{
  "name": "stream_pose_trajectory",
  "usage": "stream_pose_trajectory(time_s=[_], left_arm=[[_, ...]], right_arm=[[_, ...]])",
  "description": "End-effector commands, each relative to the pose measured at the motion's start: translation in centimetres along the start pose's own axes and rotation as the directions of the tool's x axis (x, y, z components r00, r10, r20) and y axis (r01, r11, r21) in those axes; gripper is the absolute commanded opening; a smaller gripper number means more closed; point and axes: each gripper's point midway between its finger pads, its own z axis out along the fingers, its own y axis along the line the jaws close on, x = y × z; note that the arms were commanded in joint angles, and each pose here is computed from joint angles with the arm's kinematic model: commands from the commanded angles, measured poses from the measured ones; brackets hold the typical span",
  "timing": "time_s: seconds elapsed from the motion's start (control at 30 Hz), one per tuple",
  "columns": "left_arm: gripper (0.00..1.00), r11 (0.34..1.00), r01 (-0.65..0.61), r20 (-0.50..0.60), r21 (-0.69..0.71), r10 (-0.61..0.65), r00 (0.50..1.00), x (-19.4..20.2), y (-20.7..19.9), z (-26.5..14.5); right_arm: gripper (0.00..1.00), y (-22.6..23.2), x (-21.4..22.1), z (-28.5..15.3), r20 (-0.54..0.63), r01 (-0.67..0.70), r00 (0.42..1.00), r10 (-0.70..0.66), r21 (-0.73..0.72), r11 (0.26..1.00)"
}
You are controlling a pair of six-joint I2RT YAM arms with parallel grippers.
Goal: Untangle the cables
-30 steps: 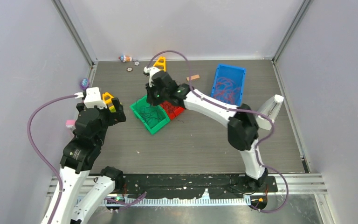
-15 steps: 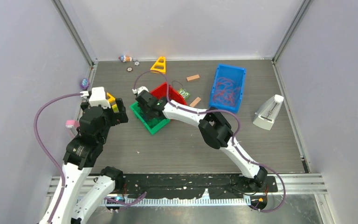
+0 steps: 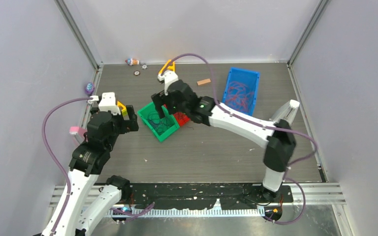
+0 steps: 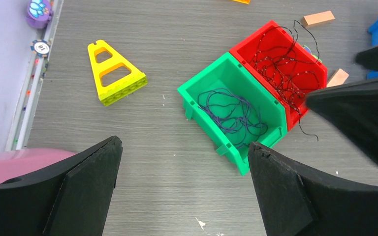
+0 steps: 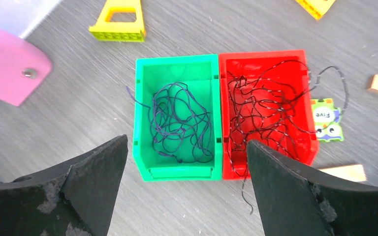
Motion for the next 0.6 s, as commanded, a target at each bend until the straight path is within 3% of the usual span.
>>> stream_pose_trajectory(time_s=[0.0,0.33,0.57], left_arm=[[1.0,0.999,0.032,0.008,0.04,-0.033,0.999,-0.2,-0.8,0.0],[1.0,0.99,0.103,-0.028,0.096,-0.101,0.995,1.0,-2.2,0.6],[1.0,0.973,0.176,-0.061,0.148,-0.169,0.984,3.2,-3.6,1.9]], right_arm=[[0.95,-1.3,-3.1,-4.7,0.158,0.002,0.987,0.0,-0.018,1.0],[0.95,-10.3,1.0,-12.0,0.225,-0.151,0.961,0.162,-0.066,0.986],[0.95,-19.1,6.2,-15.7,0.273,-0.286,0.928,0.254,0.087,0.954]])
